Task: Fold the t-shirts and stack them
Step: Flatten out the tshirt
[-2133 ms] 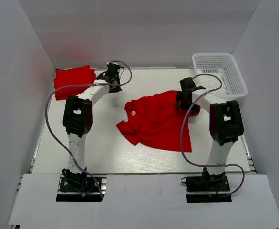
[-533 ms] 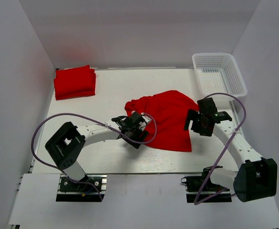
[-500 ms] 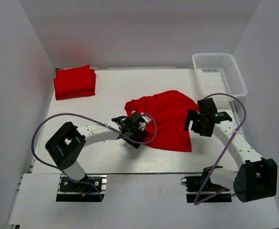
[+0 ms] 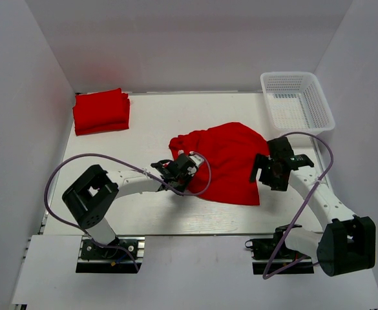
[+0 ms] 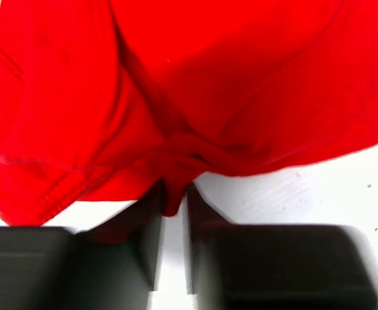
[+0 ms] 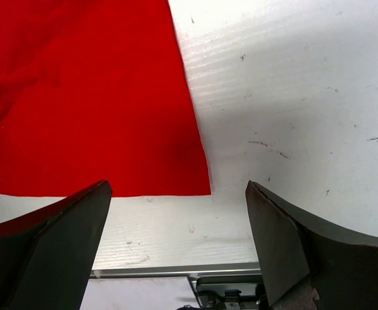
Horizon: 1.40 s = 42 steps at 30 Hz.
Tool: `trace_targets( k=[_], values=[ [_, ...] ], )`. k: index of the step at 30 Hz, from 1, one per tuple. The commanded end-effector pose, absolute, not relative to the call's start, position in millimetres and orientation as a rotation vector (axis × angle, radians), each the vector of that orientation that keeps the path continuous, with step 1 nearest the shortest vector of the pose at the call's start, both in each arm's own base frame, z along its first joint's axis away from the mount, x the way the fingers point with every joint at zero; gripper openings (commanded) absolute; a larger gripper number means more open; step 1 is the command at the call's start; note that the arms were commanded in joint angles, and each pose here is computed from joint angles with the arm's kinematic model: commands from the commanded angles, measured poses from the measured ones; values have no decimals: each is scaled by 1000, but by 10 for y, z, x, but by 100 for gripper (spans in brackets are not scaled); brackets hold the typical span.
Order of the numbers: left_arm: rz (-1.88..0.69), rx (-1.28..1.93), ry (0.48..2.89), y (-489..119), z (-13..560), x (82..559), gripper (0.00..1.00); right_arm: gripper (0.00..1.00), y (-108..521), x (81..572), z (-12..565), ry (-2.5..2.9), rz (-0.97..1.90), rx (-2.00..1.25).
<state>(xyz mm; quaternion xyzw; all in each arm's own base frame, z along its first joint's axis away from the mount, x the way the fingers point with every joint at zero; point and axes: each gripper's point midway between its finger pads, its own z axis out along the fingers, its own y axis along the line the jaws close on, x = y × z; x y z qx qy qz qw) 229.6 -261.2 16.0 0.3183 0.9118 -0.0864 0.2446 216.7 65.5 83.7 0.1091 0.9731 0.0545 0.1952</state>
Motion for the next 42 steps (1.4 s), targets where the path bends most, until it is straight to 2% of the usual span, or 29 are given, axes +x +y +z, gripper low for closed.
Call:
trace_targets(
  k=[1, 2, 3, 15, 20, 26, 29, 31, 32, 33, 37, 38, 39, 40, 42],
  values=[
    [-276, 877, 2493, -2655, 86, 2242, 24, 90, 675, 2052, 783, 2751, 175, 342],
    [-265, 872, 2490, -2645, 86, 2254, 1, 90, 666, 2047, 773, 2752, 174, 357],
    [-271, 869, 2483, -2671, 114, 2276, 0, 90, 667, 2030, 743, 2756, 178, 368],
    [-262, 774, 2461, -2563, 409, 2263, 0, 89, 927, 1887, 371, 2840, 343, 363],
    [-287, 763, 2460, -2562, 486, 2228, 0, 87, 934, 1871, 234, 2849, 325, 384],
    [-297, 749, 2456, -2569, 516, 2229, 0, 81, 948, 1888, 87, 2858, 303, 424],
    [-297, 749, 2456, -2557, 535, 2220, 0, 70, 917, 1895, 45, 2862, 271, 446],
    [-300, 738, 2460, -2560, 535, 2217, 0, 53, 946, 1875, 47, 2872, 292, 444],
    [-307, 734, 2451, -2565, 569, 2221, 0, 48, 946, 1845, 28, 2879, 293, 442],
    [-307, 734, 2451, -2565, 570, 2221, 0, 48, 943, 1832, 16, 2882, 290, 441],
    [-307, 734, 2451, -2553, 589, 2211, 0, 38, 940, 1760, -47, 2909, 289, 438],
    [-307, 734, 2451, -2553, 589, 2211, 0, 28, 942, 1742, -75, 2921, 285, 429],
    [-303, 726, 2441, -2546, 619, 2226, 0, 8, 949, 1754, -71, 2922, 287, 418],
    [-303, 726, 2441, -2546, 619, 2227, 0, 0, 902, 1767, -82, 2921, 250, 408],
    [-296, 708, 2438, -2543, 692, 2247, 0, 0, 860, 1847, -39, 2902, 198, 406]
  ],
)
